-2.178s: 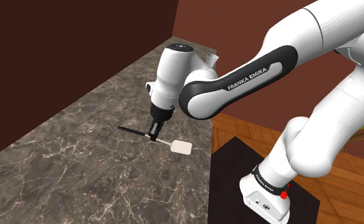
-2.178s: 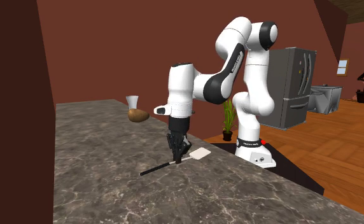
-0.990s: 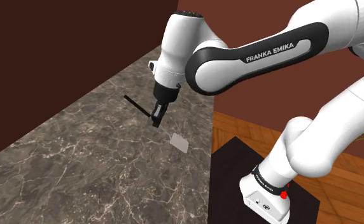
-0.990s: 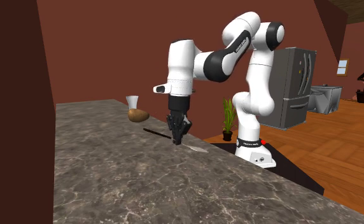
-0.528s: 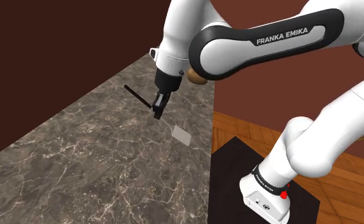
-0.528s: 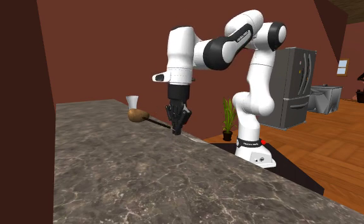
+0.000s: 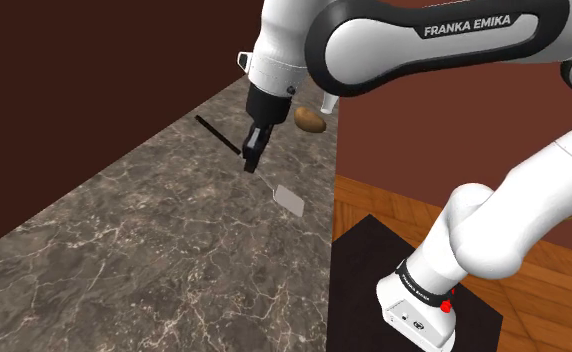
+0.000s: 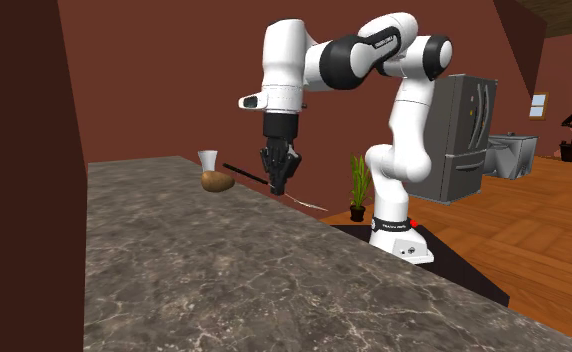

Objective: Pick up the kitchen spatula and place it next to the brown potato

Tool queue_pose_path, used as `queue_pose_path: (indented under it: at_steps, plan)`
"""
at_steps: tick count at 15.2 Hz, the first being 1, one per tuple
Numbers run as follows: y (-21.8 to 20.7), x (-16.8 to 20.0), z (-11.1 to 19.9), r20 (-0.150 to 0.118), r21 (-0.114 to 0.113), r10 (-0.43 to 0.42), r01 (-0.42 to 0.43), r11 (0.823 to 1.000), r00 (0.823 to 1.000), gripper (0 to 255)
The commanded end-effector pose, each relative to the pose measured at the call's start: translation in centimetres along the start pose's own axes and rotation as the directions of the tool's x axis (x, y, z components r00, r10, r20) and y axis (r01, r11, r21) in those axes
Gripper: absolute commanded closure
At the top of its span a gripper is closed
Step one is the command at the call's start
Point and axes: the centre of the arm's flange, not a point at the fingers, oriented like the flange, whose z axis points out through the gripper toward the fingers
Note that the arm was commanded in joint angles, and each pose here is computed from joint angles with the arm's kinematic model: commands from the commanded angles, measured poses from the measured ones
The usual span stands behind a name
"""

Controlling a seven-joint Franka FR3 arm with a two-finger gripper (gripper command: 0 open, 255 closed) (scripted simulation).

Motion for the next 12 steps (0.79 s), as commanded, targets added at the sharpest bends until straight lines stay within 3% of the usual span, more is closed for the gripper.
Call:
queue_pose_path:
  at_steps: [1, 3, 12]
  plan:
    - [0.0, 0.0, -1.2, 0.000, 0.000, 0.000, 0.000, 1.000, 1.000, 255]
    - [0.0, 0.0, -1.8, 0.000, 0.000, 0.000, 0.000, 1.000, 1.000, 255]
    - [11.8, 1.1, -1.7, 0.000, 0.000, 0.000, 0.000, 1.000, 1.000, 255]
